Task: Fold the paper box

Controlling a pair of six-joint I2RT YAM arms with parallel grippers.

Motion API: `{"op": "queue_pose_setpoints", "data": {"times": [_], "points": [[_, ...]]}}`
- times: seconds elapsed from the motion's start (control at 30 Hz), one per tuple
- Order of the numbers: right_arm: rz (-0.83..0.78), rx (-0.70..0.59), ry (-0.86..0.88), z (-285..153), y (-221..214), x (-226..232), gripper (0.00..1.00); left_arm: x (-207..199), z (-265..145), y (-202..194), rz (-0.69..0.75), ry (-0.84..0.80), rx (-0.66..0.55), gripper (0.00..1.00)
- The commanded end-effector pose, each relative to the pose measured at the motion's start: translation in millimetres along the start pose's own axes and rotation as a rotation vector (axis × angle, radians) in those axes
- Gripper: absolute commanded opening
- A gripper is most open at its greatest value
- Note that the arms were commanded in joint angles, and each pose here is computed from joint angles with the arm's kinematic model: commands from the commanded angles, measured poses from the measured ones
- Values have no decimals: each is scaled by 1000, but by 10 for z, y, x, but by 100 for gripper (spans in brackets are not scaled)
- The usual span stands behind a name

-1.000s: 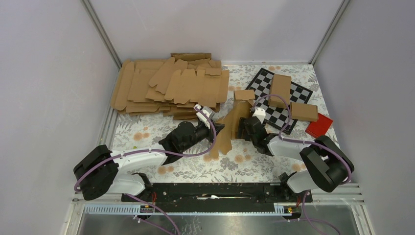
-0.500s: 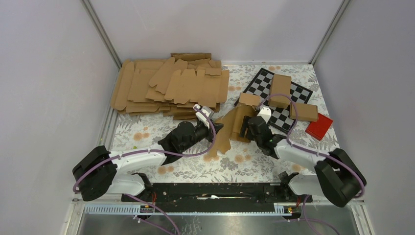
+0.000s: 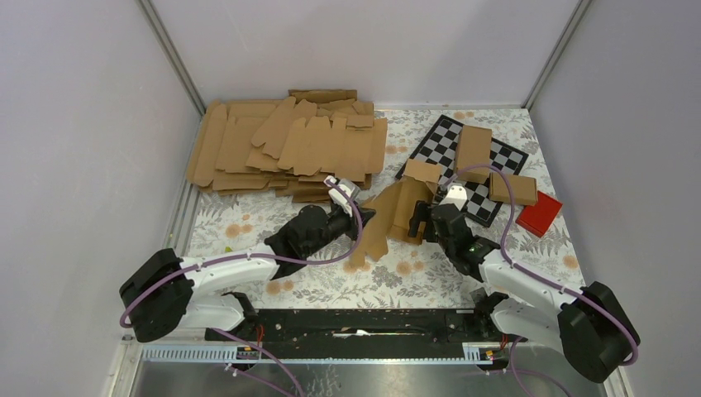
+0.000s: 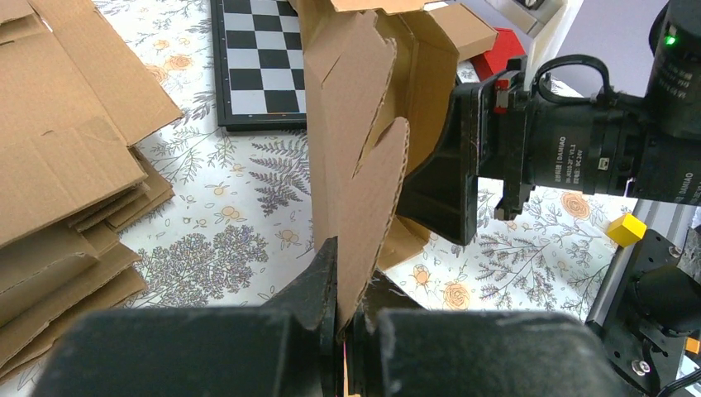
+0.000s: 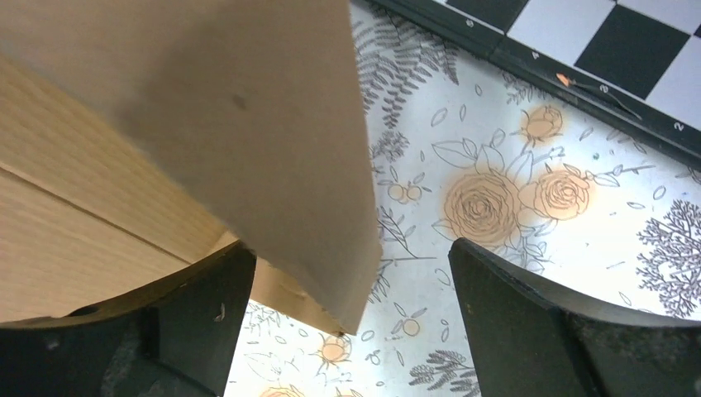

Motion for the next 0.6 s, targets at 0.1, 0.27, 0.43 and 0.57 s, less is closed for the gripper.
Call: {"op": "queue_pose_setpoints", "data": {"times": [0.1,0.27,0.43,0.57], "points": [[21,-44,-8,-80,82,-50,95,-10,-27,119,-17,36,-26,0],[8,-155,30,-264,343,-44,96,-19,-9,162,-62,109,76,0],[2,-220,58,-476,626,-22,97,-96,-3,372,-98,193,210,0],[-62,-186,65,-579,741,-6,98,-36,-113,437,-82,267,320,0]]}}
Point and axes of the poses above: each gripper's point midway between its finger pads, its own z axis out along the fingers, its own x axis along the line the jaws close on, y = z × x, the point moved 4 cm from there along -z, back along the fingers, and after that the axes turned 10 degrees about -z, right-handed, at the moved point
